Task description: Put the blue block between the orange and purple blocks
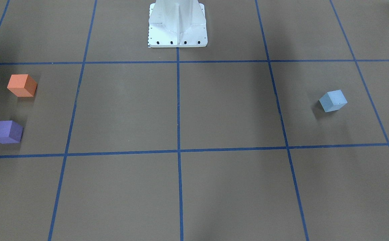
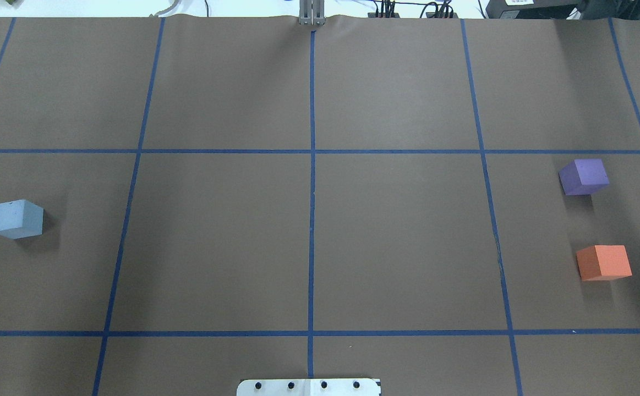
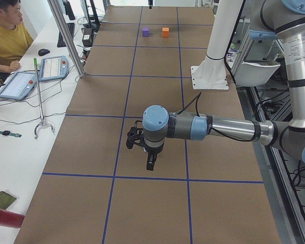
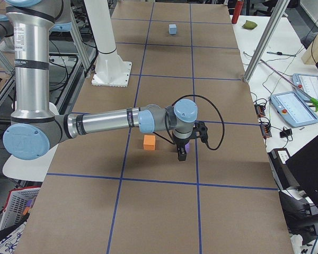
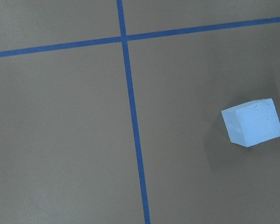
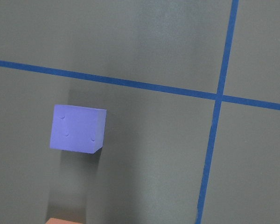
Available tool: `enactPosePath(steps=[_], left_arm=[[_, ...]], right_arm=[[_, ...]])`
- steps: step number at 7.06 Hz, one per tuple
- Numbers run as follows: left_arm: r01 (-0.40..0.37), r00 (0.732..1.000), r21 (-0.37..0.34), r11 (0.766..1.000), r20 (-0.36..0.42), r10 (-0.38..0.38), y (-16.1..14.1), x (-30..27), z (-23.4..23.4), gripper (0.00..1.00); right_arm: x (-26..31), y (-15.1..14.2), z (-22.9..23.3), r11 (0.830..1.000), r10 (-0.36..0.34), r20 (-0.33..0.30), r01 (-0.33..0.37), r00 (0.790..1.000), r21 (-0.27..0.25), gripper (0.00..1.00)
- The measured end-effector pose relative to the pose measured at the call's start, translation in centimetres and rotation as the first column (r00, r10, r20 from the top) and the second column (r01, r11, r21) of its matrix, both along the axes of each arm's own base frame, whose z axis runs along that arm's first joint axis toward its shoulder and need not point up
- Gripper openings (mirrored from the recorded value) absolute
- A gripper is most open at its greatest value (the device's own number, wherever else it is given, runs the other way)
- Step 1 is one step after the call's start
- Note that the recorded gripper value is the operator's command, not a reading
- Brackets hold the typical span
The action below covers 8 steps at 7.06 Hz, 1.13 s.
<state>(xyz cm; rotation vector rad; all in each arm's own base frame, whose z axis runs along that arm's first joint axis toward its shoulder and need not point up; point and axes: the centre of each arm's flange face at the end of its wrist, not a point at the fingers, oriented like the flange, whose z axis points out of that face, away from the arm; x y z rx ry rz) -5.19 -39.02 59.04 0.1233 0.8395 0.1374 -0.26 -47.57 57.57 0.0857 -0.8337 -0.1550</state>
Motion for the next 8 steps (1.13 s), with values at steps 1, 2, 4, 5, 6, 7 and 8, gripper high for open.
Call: enactPosePath(steps=[1, 2, 4, 5, 6, 7, 8], left_arm=[[0.003, 0.999, -0.023, 1.000, -0.042, -0.004, -0.6, 1.7, -0.3, 1.00], [-0.002, 0.997, -0.076, 0.997, -0.073, -0.004, -1.8, 5.2, -1.4, 1.00], [0.006, 0.997, -0.184, 0.983, -0.068, -0.019, -3.2, 13.5, -3.4, 1.00], [0.043, 0.999, -0.221, 0.974, -0.008, -0.045, -3.3, 17.7, -3.6, 1.00], [0.084, 0.996, -0.243, 0.967, 0.046, -0.075, -3.4, 21.1, -3.5, 1.00], [0.114, 0.993, -0.262, 0.958, 0.072, -0.099, -3.9, 23.3, -3.0, 1.00], [0.128, 0.990, -0.276, 0.953, 0.085, -0.108, -4.5, 24.5, -2.4, 1.00]], right_arm=[[-0.2, 0.3, 0.3, 1.000, -0.005, 0.025, 0.005, 1.000, 0.001, 1.00], [-0.3, 0.5, 0.8, 1.000, -0.008, 0.039, 0.008, 0.999, -0.006, 1.00], [-0.6, 0.5, 1.6, 1.000, -0.014, 0.045, 0.015, 0.999, -0.019, 1.00], [-0.9, 0.4, 1.6, 1.000, -0.022, 0.050, 0.023, 0.999, -0.020, 1.00], [-1.3, 0.4, 1.5, 0.999, -0.029, 0.060, 0.030, 0.998, -0.021, 1.00], [-1.5, 0.4, 1.4, 0.999, -0.033, 0.072, 0.035, 0.997, -0.022, 1.00], [-1.7, 0.4, 1.2, 0.999, -0.036, 0.082, 0.038, 0.996, -0.021, 1.00]])
